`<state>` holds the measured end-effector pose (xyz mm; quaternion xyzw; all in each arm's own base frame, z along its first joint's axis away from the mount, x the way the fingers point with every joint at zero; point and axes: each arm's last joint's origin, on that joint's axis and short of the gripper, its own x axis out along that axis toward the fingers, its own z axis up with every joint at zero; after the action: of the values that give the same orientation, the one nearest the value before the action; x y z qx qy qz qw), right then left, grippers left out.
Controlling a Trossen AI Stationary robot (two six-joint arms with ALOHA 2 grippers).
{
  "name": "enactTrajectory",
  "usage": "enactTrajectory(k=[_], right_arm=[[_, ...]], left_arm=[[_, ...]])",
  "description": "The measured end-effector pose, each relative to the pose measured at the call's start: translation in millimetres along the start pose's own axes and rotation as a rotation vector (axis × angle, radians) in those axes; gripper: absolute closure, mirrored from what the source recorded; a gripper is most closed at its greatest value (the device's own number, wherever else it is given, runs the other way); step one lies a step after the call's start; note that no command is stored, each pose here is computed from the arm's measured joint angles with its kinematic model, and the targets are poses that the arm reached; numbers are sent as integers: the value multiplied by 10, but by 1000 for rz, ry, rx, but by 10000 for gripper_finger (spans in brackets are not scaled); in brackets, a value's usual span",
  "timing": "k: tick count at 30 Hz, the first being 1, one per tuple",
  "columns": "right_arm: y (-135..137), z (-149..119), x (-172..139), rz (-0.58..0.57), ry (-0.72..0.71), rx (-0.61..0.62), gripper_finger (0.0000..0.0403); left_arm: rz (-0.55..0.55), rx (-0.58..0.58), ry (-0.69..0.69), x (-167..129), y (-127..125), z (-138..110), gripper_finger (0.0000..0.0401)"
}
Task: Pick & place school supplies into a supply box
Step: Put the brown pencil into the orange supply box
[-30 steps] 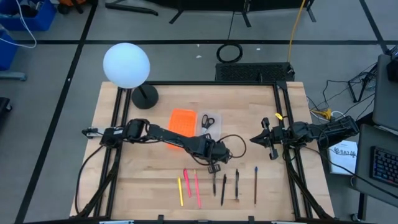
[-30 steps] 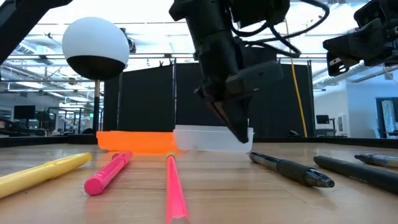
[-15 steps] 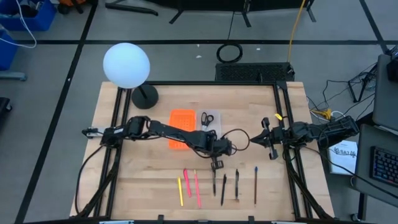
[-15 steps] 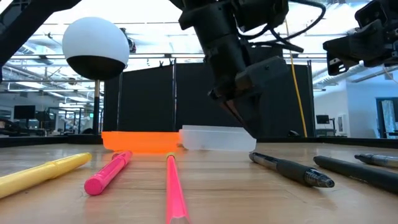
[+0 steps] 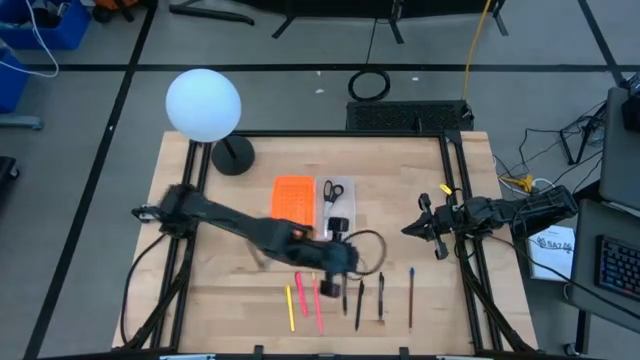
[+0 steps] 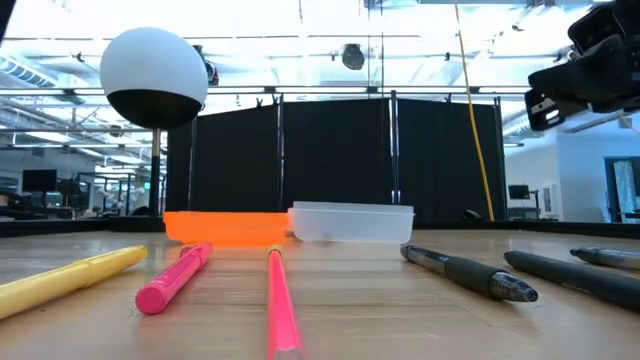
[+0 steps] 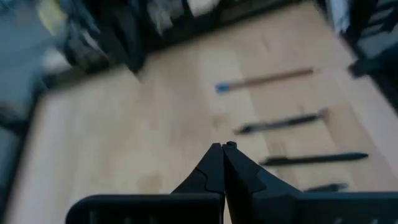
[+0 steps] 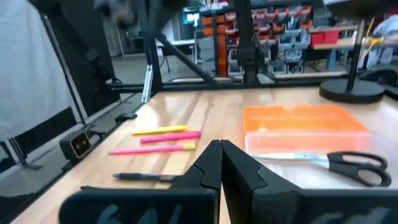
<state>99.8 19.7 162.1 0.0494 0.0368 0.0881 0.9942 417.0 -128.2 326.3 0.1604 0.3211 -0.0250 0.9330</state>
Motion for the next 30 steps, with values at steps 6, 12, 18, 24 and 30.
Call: enactTrajectory(k=[6, 12, 18, 24, 30], right_arm=[[10, -23, 17, 40, 33, 12, 403], [11, -31, 34, 44, 44, -67, 403], [4, -45, 41, 20, 59, -41, 403], [4, -46, 43, 20, 61, -44, 403], [3, -33, 48, 16, 48, -64, 403]], left_arm=[[-33, 70, -166, -448, 251, -305, 400], [-63, -14, -250, -522, 320, -1174, 400], [-28, -103, -269, -728, 210, -1975, 400], [76, -321, -403, -989, 250, -2571, 401], [148, -369, -447, -1072, 349, -2889, 401]])
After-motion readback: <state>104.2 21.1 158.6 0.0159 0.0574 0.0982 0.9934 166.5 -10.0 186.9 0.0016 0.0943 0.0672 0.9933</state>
